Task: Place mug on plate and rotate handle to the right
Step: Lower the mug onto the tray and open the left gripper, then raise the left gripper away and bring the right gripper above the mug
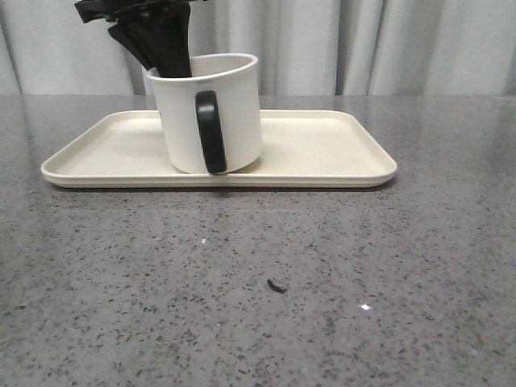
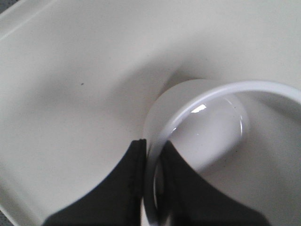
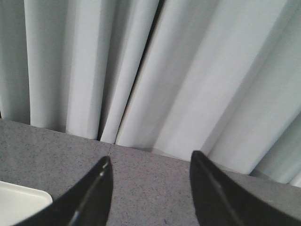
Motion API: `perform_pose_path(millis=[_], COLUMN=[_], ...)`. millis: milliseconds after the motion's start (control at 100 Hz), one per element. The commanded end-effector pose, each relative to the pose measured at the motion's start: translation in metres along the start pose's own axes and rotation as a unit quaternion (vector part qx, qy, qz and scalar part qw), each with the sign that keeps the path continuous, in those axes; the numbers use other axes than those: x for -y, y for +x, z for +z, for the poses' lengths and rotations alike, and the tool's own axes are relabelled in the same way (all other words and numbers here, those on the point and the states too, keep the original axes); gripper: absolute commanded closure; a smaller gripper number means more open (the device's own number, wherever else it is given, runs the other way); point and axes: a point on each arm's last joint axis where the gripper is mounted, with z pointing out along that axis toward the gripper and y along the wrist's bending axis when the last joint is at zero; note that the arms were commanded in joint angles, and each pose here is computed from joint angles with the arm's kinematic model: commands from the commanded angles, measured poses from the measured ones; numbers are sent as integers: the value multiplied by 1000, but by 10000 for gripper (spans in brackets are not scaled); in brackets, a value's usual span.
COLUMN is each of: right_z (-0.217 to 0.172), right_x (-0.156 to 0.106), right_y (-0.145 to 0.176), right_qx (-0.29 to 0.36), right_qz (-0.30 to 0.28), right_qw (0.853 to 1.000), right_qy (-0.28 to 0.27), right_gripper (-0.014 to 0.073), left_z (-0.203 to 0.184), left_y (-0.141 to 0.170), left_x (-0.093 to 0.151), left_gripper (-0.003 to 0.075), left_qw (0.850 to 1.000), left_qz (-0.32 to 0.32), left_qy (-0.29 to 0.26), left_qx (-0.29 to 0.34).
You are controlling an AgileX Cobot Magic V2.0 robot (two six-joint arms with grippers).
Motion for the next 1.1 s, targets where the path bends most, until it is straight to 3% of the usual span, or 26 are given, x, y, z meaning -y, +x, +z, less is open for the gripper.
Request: perform_pose_path(millis=[0, 210, 470, 590, 1090], right_z=[-13, -13, -12, -12, -12], right_x=[3, 3, 3, 3, 3], right_y=[-14, -14, -13, -13, -12], right_qx=[54, 54, 53, 51, 47], right_qz=[-10, -10, -10, -10, -10], right_qw=[998, 998, 998, 999, 999], right_qy=[13, 13, 13, 12, 12], right_gripper=[211, 211, 211, 211, 211], left_z=[-24, -24, -24, -26, -117], left_y=[-1, -1, -1, -2, -8], left_x=[10, 11, 11, 12, 26], left_gripper=[727, 707, 525, 475, 473], left_qw=[1000, 1000, 1000, 999, 987], left_qz=[8, 8, 7, 8, 34], left_qy=[9, 14, 17, 17, -7], left_qx=[23, 24, 25, 29, 158])
